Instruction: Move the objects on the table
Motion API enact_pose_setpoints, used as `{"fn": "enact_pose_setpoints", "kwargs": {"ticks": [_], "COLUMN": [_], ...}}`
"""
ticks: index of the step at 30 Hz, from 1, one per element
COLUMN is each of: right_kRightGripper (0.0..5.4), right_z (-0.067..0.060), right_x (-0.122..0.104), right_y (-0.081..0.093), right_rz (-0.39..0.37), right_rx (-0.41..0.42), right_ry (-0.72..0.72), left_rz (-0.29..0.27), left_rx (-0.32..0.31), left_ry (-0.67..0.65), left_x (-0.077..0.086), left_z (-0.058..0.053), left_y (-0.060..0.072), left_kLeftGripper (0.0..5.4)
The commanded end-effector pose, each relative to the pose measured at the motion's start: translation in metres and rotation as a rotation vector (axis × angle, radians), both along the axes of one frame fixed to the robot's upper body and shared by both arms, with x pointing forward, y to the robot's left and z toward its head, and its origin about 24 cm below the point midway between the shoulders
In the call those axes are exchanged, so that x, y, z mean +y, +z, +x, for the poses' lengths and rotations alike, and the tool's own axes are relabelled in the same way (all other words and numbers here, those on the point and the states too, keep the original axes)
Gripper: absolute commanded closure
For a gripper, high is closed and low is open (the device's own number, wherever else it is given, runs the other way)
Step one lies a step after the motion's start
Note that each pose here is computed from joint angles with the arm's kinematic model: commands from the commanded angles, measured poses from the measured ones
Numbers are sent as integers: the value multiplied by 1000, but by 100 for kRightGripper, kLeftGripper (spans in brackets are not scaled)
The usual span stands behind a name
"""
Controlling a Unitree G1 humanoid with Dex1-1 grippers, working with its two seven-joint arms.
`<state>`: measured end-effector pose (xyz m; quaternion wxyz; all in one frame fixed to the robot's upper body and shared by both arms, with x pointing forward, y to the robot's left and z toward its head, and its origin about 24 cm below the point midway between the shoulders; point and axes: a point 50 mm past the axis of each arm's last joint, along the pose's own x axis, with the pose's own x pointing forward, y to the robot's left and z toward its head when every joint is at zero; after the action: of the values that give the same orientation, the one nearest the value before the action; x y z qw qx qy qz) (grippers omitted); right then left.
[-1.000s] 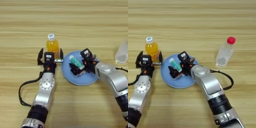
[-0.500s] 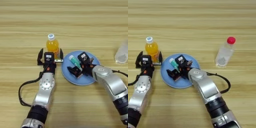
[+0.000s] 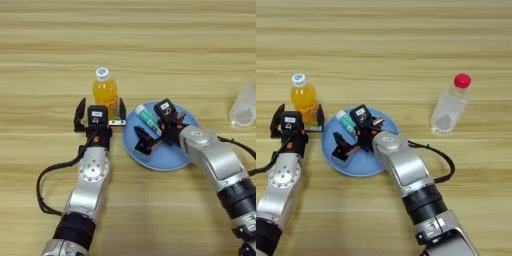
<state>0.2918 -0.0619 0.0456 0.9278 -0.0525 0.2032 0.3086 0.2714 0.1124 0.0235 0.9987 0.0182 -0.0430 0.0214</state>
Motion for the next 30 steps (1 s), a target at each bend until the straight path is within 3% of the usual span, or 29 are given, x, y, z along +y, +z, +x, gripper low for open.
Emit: {"fn": "enact_pose_setpoints", "kwargs": {"ticks": [1, 3, 16, 27, 28, 30], "right_kRightGripper": [1, 1, 163, 318, 364, 374], "right_z": [3, 1, -7, -10, -10, -10], "right_x": [-1, -2, -7, -10, -10, -11], "right_y": [-2, -2, -2, -3, -3, -6], "right_rz": [-13, -14, -8, -9, -8, -8], "right_rx": [9, 10, -2, -4, 2, 15], "right_ry": [-8, -3, 21, 25, 22, 16], "left_rz": [-32, -32, -31, -31, -31, -31], "left_rx": [9, 9, 12, 11, 11, 11], "left_ry": [-8, -8, -8, -7, -7, -6], "left_x": [-12, -12, -11, -11, -11, -11], "left_z": [-3, -3, -3, -2, -2, -1], "left_y": [0, 0, -1, -1, -1, -1], "left_kLeftGripper": [0, 0, 0, 0, 0, 0]}}
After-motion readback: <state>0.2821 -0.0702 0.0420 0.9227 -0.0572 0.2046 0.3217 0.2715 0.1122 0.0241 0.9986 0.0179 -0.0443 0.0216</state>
